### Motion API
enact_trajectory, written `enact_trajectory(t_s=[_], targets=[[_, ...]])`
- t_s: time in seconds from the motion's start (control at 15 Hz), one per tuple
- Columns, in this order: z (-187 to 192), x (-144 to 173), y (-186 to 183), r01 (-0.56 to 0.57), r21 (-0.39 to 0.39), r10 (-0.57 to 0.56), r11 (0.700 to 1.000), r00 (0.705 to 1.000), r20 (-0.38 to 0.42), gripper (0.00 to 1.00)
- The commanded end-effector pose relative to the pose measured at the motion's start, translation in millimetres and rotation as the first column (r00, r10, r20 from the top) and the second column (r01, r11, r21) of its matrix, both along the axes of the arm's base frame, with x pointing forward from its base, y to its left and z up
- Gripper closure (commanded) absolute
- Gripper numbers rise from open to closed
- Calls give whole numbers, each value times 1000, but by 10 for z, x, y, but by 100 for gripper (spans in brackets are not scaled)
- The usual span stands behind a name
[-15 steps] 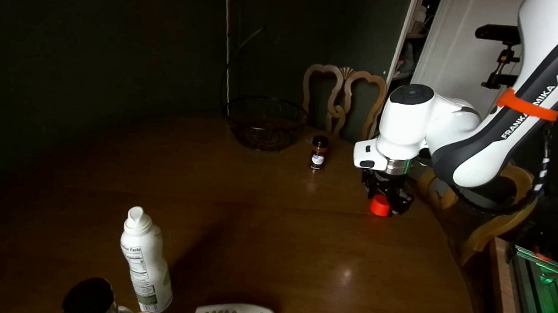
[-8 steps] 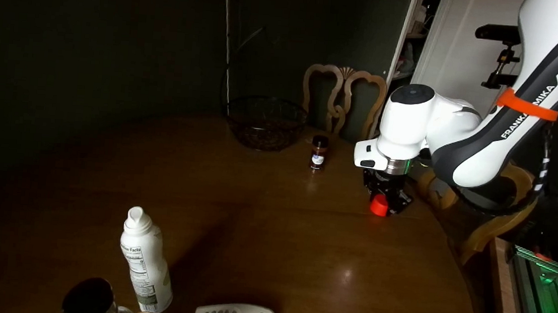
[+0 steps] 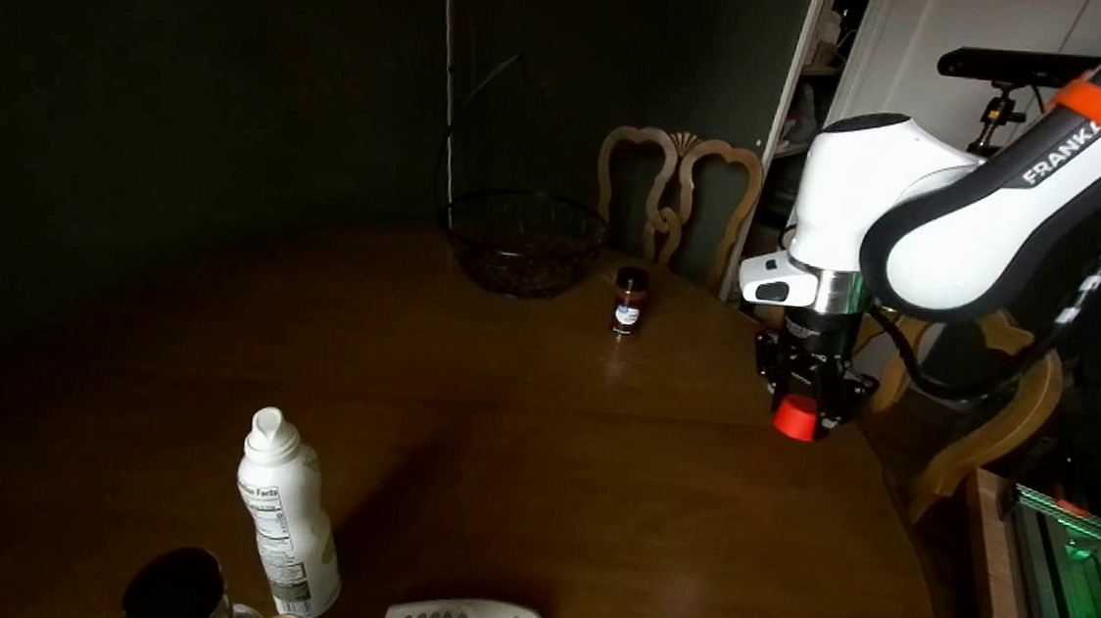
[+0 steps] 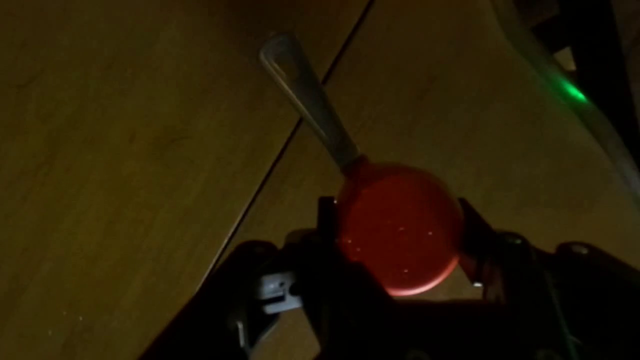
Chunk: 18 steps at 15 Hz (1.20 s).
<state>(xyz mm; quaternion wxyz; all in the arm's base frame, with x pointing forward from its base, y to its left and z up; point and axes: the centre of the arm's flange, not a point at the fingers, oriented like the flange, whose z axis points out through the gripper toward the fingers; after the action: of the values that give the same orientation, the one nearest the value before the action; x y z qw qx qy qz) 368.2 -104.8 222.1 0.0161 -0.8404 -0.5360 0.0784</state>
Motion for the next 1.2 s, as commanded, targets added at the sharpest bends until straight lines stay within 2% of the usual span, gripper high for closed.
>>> enact_trajectory(t_s=[0.0, 0.13, 0.4, 0.47, 0.53, 0.93, 1.0, 1.13], targets=[[847, -88, 188, 30, 137, -30, 990, 1000, -3, 68], [1182, -42, 354, 58, 252, -57, 966, 998, -12, 68], [1966, -31, 781, 70, 463, -60, 884, 998, -36, 68], [1580, 19, 658, 53, 394, -42, 917, 998, -38, 68], [1741, 24, 699, 41, 404, -35, 914, 999, -22, 43], [1600, 15, 667, 62, 402, -47, 913, 998, -49, 43], [1593, 16, 667, 63, 402, -47, 913, 998, -51, 68], [1763, 69, 914, 14, 409, -10, 912, 1000, -13, 68]])
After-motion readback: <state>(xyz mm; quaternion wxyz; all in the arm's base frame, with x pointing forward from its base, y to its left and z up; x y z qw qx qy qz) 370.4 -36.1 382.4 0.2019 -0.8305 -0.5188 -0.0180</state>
